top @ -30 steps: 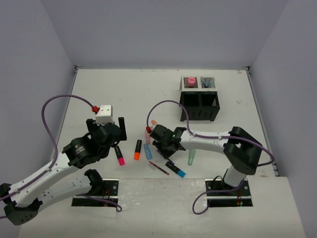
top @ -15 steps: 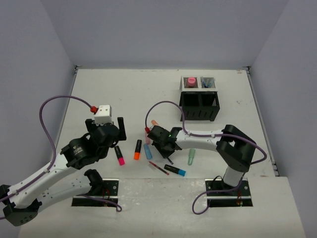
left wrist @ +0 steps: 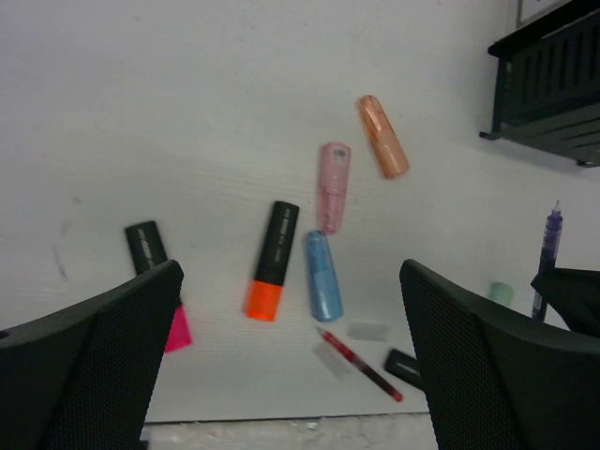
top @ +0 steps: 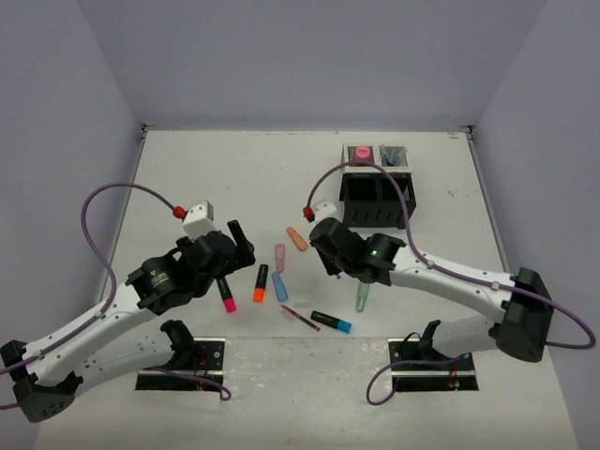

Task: Sort the stationery into containers
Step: Pick up the pen from the center of the board, then close the pen cap on the pen.

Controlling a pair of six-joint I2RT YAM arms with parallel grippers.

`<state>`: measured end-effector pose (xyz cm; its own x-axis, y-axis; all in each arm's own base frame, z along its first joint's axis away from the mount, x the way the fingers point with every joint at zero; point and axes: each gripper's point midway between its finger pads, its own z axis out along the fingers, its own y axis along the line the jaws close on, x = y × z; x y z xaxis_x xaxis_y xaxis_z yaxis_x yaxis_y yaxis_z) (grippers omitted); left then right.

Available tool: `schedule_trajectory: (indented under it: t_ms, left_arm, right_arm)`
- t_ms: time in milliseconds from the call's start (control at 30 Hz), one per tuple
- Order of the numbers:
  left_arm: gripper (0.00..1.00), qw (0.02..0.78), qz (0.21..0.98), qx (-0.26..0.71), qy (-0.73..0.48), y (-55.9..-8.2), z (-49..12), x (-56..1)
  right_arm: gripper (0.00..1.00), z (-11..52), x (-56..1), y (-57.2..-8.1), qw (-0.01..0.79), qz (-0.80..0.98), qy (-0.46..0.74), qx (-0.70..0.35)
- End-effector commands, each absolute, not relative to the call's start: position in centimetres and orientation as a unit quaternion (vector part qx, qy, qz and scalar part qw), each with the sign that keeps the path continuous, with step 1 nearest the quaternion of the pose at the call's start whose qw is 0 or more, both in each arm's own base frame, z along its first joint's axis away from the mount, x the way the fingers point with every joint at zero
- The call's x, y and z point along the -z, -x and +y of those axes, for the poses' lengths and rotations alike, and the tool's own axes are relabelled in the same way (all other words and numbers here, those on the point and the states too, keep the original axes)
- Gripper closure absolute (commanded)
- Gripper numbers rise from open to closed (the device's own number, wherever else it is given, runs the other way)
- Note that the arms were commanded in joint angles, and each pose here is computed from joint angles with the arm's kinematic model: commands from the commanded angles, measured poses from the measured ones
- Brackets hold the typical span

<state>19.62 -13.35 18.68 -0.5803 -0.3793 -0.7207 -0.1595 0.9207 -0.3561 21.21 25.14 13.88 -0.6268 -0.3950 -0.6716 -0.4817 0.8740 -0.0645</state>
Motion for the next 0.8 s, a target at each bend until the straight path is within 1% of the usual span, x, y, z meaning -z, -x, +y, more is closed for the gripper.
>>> schedule_trajectory:
  t_ms: [0,100,167,267,333,433,500,567,633,767]
  left_arm:
    - [0.00,0.304,0.892,0.209,0.262,-16.9,-17.8,-15.2]
    - [0.00,0.290,0.902,0.190,0.257,-15.2,-19.9,-13.3]
    - [0.00,0.276,0.910,0.157,0.268,-14.4,-20.6,-11.5]
    - [0.02,0.250,0.929,0.117,0.246,-12.6,-22.6,-9.5]
    - [0.10,0.227,0.940,0.078,0.242,-11.7,-23.0,-7.8]
    - [0.22,0.209,0.944,0.055,0.249,-10.7,-23.6,-6.6]
    - [0.31,0.200,0.946,0.042,0.251,-10.3,-24.0,-5.7]
    - [0.43,0.188,0.949,0.025,0.253,-9.9,-24.2,-4.8]
    - [0.46,0.183,0.950,0.017,0.251,-9.8,-24.5,-4.3]
    - [0.48,0.187,0.950,0.025,0.249,-10.2,-25.5,-3.8]
  right_arm:
    - [1.00,21.8,-15.7,-22.3,0.412,0.892,0.179,-0.045]
    - [1.00,20.7,-16.5,-21.9,0.432,0.886,0.160,-0.060]
    - [1.00,20.5,-16.3,-21.4,0.436,0.883,0.158,-0.075]
    - [1.00,20.0,-16.7,-20.7,0.442,0.879,0.151,-0.100]
    - [1.00,19.7,-17.1,-20.1,0.445,0.876,0.149,-0.115]
    - [1.00,19.3,-17.0,-19.3,0.442,0.874,0.153,-0.129]
    - [1.00,19.2,-17.1,-18.9,0.442,0.872,0.155,-0.140]
    - [1.00,19.3,-17.4,-18.6,0.443,0.870,0.158,-0.151]
    - [1.00,19.4,-17.5,-18.5,0.442,0.869,0.161,-0.154]
    - [1.00,19.5,-17.5,-18.5,0.441,0.868,0.166,-0.157]
